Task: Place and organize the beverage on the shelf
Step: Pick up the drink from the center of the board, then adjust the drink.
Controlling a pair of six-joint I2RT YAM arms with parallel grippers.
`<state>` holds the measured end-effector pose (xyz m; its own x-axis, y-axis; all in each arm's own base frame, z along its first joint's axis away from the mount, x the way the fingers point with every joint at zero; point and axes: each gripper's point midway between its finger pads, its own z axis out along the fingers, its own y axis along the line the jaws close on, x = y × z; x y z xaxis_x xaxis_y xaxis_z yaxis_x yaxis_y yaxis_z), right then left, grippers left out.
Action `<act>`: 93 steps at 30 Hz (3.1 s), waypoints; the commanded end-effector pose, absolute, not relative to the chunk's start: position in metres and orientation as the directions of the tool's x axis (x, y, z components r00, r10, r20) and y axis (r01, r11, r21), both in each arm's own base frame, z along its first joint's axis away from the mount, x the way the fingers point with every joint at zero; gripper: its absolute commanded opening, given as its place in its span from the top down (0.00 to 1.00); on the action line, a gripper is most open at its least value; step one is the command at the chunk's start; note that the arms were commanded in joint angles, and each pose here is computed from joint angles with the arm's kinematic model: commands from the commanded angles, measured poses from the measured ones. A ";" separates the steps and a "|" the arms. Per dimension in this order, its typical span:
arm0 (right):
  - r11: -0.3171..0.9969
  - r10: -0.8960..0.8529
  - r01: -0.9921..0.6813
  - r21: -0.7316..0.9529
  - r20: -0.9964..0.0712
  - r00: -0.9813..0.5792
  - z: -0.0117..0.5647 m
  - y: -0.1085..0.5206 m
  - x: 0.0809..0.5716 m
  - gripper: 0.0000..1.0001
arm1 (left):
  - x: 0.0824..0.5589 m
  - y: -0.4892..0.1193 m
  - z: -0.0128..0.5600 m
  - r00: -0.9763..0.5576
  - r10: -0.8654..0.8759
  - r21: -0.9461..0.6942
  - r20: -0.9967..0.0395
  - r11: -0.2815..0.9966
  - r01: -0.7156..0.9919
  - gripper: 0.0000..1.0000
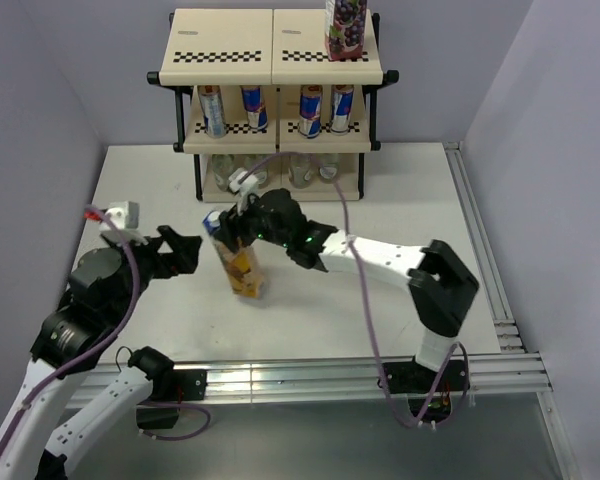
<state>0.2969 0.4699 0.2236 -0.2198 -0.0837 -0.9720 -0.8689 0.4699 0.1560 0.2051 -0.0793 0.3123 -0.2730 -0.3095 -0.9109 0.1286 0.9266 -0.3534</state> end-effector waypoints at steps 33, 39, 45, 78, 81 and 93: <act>0.878 0.323 -0.398 0.265 -0.942 0.087 0.519 0.197 0.268 0.94 | 0.225 -0.388 0.336 -0.120 -0.217 -0.193 -0.969 0.356 0.914 0.00; 0.875 0.318 -0.410 0.258 -0.944 0.084 0.521 0.204 0.268 0.96 | 0.239 -0.401 0.324 -0.151 -0.176 -0.211 -0.973 0.404 0.890 0.00; 0.876 0.333 -0.399 0.272 -0.938 0.092 0.522 0.204 0.268 0.96 | 0.254 -0.400 0.309 -0.172 -0.162 -0.230 -0.972 0.484 0.844 0.18; 0.950 0.309 -0.057 0.306 -0.948 0.077 0.422 0.080 0.265 0.00 | 0.307 -0.270 0.542 0.244 -0.339 -0.205 -0.909 0.872 0.444 1.00; 0.958 0.287 -0.003 0.287 -0.958 0.027 0.387 0.071 0.271 0.00 | 0.322 -0.256 0.572 0.276 -0.337 -0.216 -0.900 0.896 0.389 1.00; 0.964 0.263 -0.002 0.265 -0.957 -0.118 0.310 0.076 0.271 0.00 | 0.343 -0.196 0.667 0.548 -0.310 -0.187 -0.776 0.945 0.270 1.00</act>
